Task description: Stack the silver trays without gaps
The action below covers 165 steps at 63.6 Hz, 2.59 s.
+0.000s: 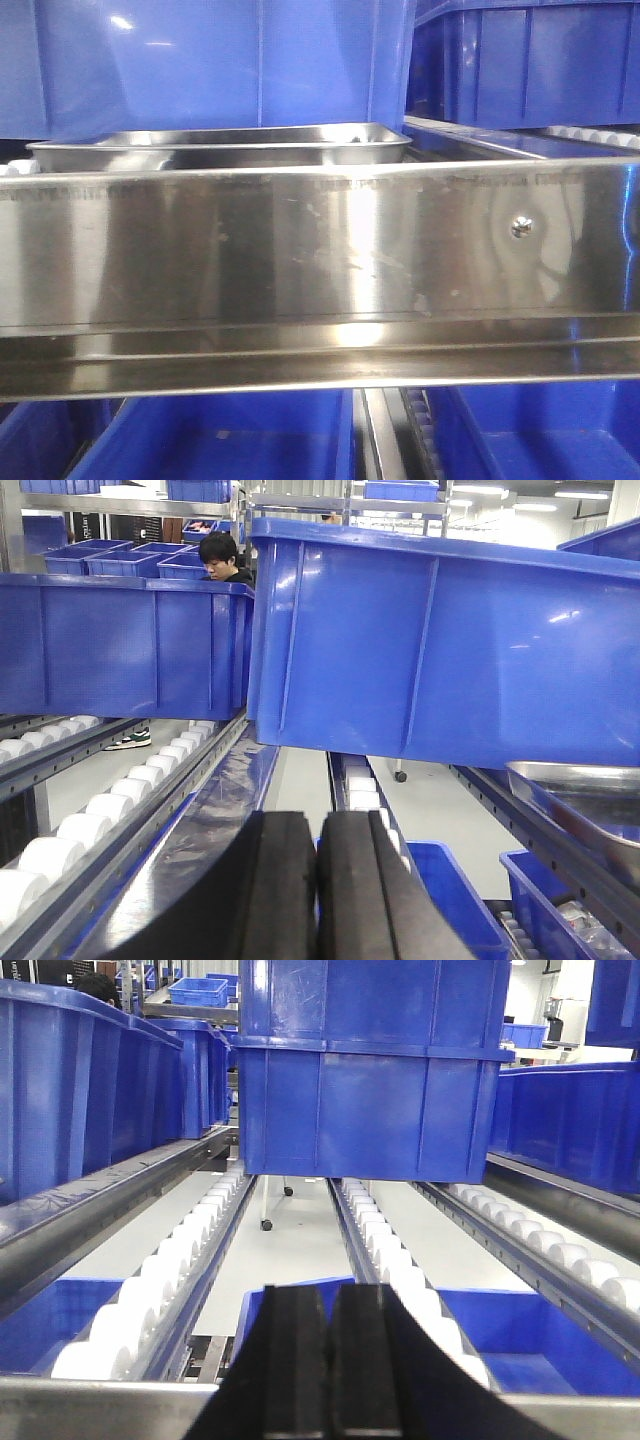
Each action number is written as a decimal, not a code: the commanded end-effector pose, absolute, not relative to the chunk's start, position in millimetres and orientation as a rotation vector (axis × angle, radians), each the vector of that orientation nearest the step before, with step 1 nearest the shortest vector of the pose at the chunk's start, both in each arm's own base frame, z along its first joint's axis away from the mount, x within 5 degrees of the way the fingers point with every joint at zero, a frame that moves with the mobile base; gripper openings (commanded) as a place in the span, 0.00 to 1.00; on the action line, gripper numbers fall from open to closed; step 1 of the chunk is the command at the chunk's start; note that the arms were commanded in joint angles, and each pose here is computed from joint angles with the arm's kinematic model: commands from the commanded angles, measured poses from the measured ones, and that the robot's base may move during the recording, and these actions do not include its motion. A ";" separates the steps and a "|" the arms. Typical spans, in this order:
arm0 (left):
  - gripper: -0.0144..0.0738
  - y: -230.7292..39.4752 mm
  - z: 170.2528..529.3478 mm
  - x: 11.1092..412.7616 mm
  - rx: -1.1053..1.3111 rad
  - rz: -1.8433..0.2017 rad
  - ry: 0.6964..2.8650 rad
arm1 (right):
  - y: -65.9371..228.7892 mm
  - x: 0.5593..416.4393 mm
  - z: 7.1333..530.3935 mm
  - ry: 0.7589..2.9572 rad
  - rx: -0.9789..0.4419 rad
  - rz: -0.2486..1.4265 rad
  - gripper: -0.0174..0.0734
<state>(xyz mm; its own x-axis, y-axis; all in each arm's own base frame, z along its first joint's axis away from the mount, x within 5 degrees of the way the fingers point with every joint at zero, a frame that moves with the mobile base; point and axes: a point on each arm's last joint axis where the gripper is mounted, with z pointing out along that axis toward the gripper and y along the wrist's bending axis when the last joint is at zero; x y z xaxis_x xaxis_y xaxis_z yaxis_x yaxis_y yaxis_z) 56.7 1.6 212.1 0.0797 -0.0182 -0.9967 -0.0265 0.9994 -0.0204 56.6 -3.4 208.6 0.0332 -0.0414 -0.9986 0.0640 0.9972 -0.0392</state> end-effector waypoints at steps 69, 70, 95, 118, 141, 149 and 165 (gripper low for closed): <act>0.17 1.4 215.8 55.9 -0.036 0.003 1.454 | -4.5 53.9 226.2 1.340 0.021 -0.105 0.11; 0.17 1.4 216.0 55.8 -0.036 0.003 1.452 | -4.6 53.5 227.6 1.323 0.022 -0.106 0.11; 0.17 0.4 231.2 52.8 -0.024 -0.004 1.285 | -5.1 50.0 238.6 1.196 0.039 -0.097 0.11; 0.17 1.5 255.2 46.7 -0.057 -0.019 1.390 | -1.2 41.6 268.5 1.394 0.227 0.183 0.11; 0.17 -0.2 266.0 43.0 -0.189 -0.206 1.375 | 6.3 36.1 276.5 1.464 0.322 0.393 0.11; 0.17 -2.3 270.3 41.4 -0.296 -0.375 1.363 | 8.8 35.6 278.5 1.441 0.375 0.502 0.11; 0.17 -7.1 289.4 29.8 -0.206 -0.323 1.468 | 16.5 28.7 281.9 1.579 0.202 0.410 0.11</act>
<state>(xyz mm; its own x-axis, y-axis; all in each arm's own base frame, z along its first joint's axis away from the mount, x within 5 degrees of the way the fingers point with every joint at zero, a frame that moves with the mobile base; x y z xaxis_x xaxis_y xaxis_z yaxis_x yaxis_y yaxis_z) 38.5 -5.4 271.0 0.0577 -0.3397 -0.9388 0.0669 0.9395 -0.3359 33.8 12.9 276.1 -0.0194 0.4723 -0.8812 -0.1037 0.8757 0.4716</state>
